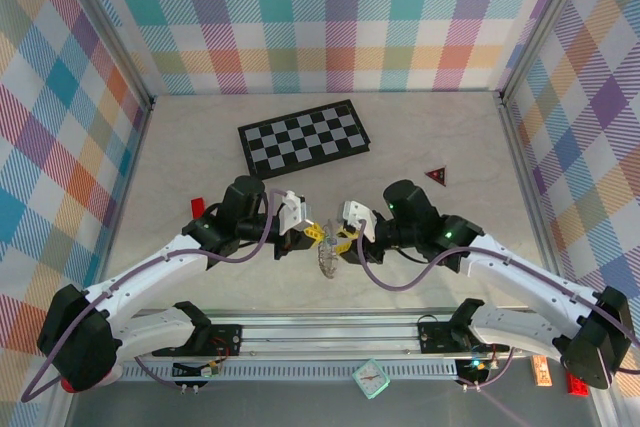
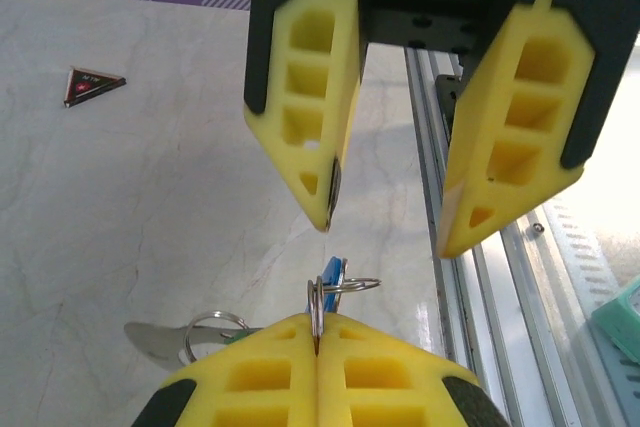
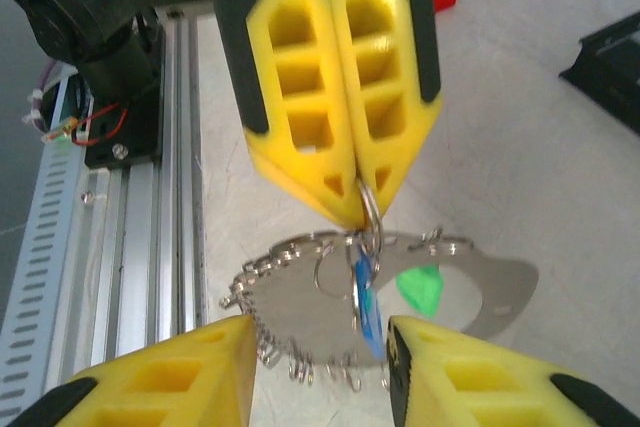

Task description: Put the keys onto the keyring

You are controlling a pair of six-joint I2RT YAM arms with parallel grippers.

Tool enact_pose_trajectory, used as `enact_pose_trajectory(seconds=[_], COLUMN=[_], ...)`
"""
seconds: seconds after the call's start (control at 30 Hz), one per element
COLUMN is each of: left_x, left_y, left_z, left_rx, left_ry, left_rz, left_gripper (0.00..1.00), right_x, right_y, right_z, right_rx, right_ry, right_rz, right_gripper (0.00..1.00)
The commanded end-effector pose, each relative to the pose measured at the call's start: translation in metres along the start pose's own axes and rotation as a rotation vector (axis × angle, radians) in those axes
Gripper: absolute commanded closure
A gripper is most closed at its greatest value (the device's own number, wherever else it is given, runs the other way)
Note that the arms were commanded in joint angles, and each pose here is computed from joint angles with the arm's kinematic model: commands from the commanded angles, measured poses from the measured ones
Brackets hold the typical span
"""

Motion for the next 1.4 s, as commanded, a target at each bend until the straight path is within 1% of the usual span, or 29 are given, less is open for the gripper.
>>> enact_pose_trajectory(seconds=[0.0,0.13,0.23,0.33,0.43,0.5,0.53,0.57,0.67,0.77,0.83,0.97,1.03,1.2,1.37], left_x=[-0.006,-0.006,-0.006,-0.006,-0.006,-0.007,-0.007,-0.007,-0.007,-0.008,-0.008,-0.009,-0.009,-0.009,-0.009], left_y=[0.001,0.001,0.0,0.0,0.001,0.001,0.001,0.001,0.001,0.002,0.001,0.001,0.001,0.002,0.002], left_z=[0.007,0.008,0.008,0.008,0.008,0.007,0.007,0.007,0.006,0.007,0.007,0.007,0.007,0.008,0.008], left_rx=[-0.051,-0.053,-0.053,-0.052,-0.055,-0.055,-0.056,-0.055,-0.055,-0.06,-0.059,-0.066,-0.069,-0.073,-0.08], left_ry=[-0.033,-0.046,-0.048,-0.048,-0.05,-0.051,-0.051,-0.05,-0.05,-0.057,-0.061,-0.066,-0.068,-0.072,-0.072], left_rz=[-0.033,-0.035,-0.037,-0.038,-0.036,-0.037,-0.038,-0.039,-0.041,-0.047,-0.051,-0.058,-0.059,-0.058,-0.055], left_gripper=[1.0,1.0,1.0,1.0,1.0,1.0,1.0,1.0,1.0,1.0,1.0,1.0,1.0,1.0,1.0], right_x=[-0.001,-0.006,-0.007,-0.008,-0.008,-0.008,-0.008,-0.008,-0.009,-0.008,-0.008,-0.004,-0.004,-0.005,-0.004], right_y=[-0.007,-0.012,-0.015,-0.018,-0.018,-0.017,-0.017,-0.016,-0.013,-0.009,-0.008,-0.011,-0.013,-0.016,-0.015], right_z=[-0.003,-0.002,0.001,0.003,0.003,0.003,0.003,0.002,-0.001,-0.002,-0.001,0.005,0.006,0.005,0.005], right_rx=[-0.018,-0.024,-0.037,-0.038,-0.037,-0.035,-0.032,-0.025,-0.005,0.002,-0.004,-0.049,-0.061,-0.054,-0.045], right_ry=[-0.028,-0.023,-0.02,-0.023,-0.018,-0.014,-0.013,-0.012,0.0,0.017,0.02,0.016,0.015,0.012,0.016], right_rz=[0.006,-0.012,0.007,0.027,0.026,0.019,0.014,0.007,-0.035,-0.055,-0.048,0.022,0.046,0.055,0.053], right_gripper=[0.6,0.6,0.62,0.69,0.8,0.81,0.8,0.77,0.62,0.55,0.54,0.55,0.59,0.77,0.9])
Point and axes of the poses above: each hand's point on the last joint's axis, 136 mm out from that joint toward the fingers, its own y axis back along the fingers, its own x axis along the line the jaws close on, z = x × y, the point moved 9 cm from there along y, back along the fingers, and after that the axes turned 7 degrees about y, right-handed, at the moved point
